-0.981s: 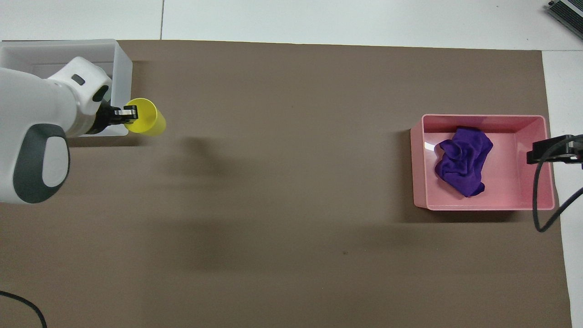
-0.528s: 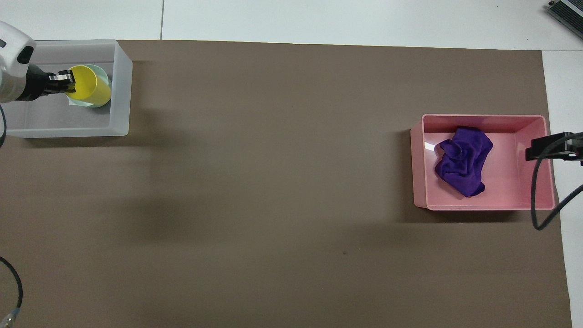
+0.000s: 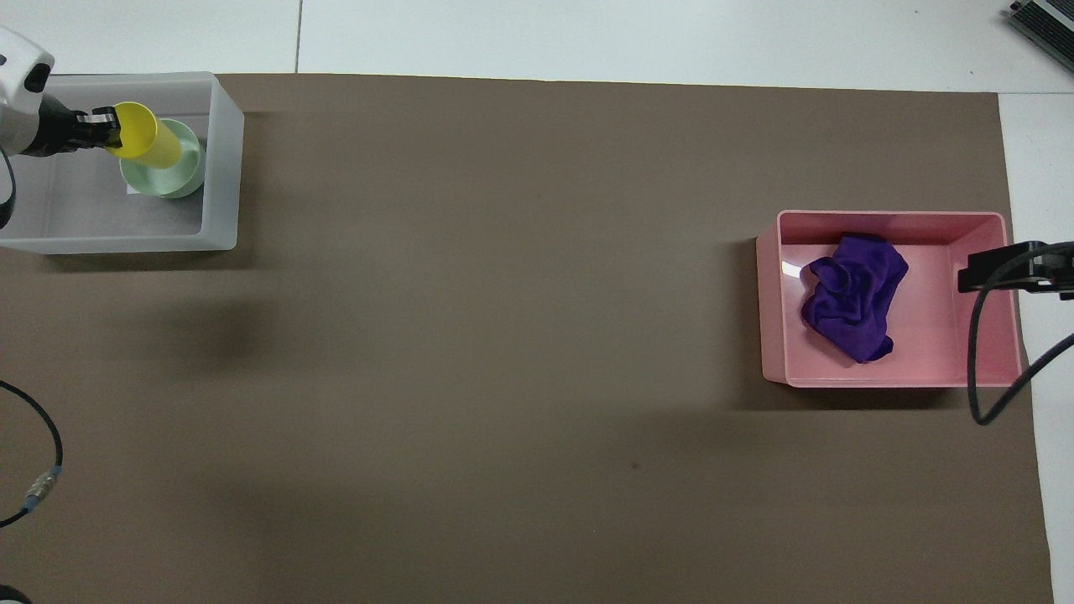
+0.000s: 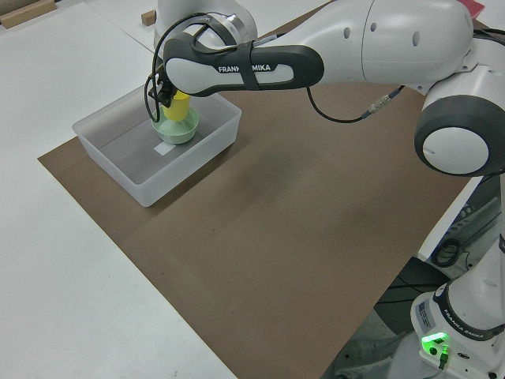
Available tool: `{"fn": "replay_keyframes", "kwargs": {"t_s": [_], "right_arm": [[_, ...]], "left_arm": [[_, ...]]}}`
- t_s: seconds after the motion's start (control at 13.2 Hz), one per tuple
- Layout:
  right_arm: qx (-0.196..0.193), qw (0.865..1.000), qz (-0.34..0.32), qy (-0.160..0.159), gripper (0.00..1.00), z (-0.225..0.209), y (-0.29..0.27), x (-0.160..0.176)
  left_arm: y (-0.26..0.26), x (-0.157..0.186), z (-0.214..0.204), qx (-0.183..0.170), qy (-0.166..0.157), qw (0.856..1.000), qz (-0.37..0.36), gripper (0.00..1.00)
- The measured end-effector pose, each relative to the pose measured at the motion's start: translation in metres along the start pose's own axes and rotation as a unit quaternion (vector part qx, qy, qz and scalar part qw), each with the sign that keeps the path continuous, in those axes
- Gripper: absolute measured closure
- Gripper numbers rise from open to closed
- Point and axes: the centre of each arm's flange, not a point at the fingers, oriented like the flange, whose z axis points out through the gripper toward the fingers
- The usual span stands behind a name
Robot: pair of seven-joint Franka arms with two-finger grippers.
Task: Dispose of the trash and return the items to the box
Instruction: 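Lower the yellow cup into the green bowl and open the left gripper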
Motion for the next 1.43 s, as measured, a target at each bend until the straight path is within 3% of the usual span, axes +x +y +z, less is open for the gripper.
{"fn": "replay_keyframes", "kwargs": {"t_s": [0.3,0.38,0.68,0.91,1.13,1.43], "right_arm": [[0.000,1.000,-0.001,-0.001,0.00,0.001,-0.001,0.000],[0.000,1.000,-0.001,-0.002,0.00,0.001,-0.001,0.000],[0.000,1.000,-0.001,-0.004,0.00,0.002,-0.001,-0.001],[0.000,1.000,-0.001,-0.004,0.00,0.002,-0.001,-0.001],[0.000,1.000,-0.002,-0.002,0.00,0.000,-0.003,-0.001],[0.001,1.000,-0.002,-0.001,0.00,-0.004,-0.003,-0.001]], "left_arm": [[0.002,-0.008,0.023,-0.002,0.000,1.000,0.011,0.96],[0.001,-0.008,0.024,-0.002,-0.001,1.000,0.011,0.91],[0.002,-0.007,0.019,-0.002,0.003,1.000,0.029,0.41],[0.021,-0.005,-0.014,-0.007,0.007,0.997,0.071,0.04],[0.071,-0.028,-0.073,-0.013,-0.010,0.993,0.118,0.00],[0.135,-0.081,-0.150,-0.017,-0.064,0.983,0.170,0.00]]}}
